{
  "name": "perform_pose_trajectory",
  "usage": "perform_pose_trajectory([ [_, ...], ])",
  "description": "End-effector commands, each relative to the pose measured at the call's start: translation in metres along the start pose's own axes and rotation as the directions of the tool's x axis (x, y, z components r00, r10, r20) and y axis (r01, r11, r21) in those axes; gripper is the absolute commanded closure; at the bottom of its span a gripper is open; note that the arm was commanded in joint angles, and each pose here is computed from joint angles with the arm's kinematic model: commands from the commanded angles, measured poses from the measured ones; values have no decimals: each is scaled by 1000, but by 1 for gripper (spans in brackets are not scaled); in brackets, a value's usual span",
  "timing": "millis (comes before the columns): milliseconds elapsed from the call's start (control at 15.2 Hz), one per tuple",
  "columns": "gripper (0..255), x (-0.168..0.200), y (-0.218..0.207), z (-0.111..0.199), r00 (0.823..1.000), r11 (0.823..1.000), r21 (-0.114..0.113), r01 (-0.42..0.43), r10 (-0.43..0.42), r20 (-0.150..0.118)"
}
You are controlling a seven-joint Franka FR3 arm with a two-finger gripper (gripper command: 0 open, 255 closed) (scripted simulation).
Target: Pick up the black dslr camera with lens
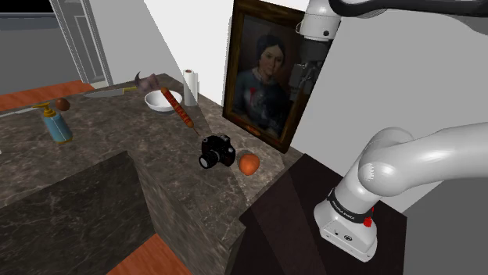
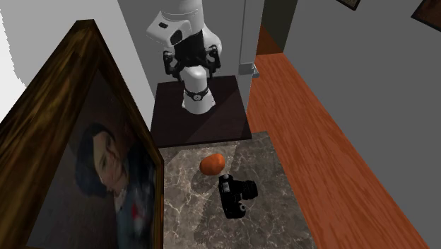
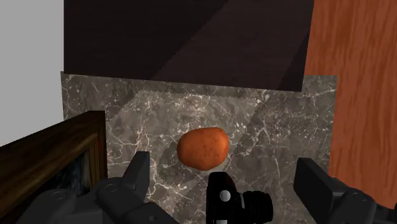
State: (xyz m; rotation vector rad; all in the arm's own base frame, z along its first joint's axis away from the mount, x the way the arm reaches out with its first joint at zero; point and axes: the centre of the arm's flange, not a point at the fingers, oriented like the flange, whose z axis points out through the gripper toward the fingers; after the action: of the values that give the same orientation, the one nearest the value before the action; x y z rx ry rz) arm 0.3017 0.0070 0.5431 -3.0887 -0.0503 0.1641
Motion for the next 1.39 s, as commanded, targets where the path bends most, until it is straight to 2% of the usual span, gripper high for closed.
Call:
perform_pose_trajectory([
  [0,0,0,0,0,1000,1000,0,0,0,0],
  [132,0,9,-14,19,996,995,16,-94,94,-4],
  [330,0,24,-33,47,973,972,40,-232,232,-8],
  [462,0,36,-45,65,947,945,56,-321,322,-8],
  [660,0,55,-61,92,892,889,81,-450,452,-6],
  [792,0,70,-70,109,846,842,97,-531,534,-3],
  [990,0,93,-83,135,763,757,120,-643,647,5],
  [1122,0,110,-89,152,699,691,134,-710,715,12],
  [1320,0,136,-96,178,592,582,155,-798,806,25],
])
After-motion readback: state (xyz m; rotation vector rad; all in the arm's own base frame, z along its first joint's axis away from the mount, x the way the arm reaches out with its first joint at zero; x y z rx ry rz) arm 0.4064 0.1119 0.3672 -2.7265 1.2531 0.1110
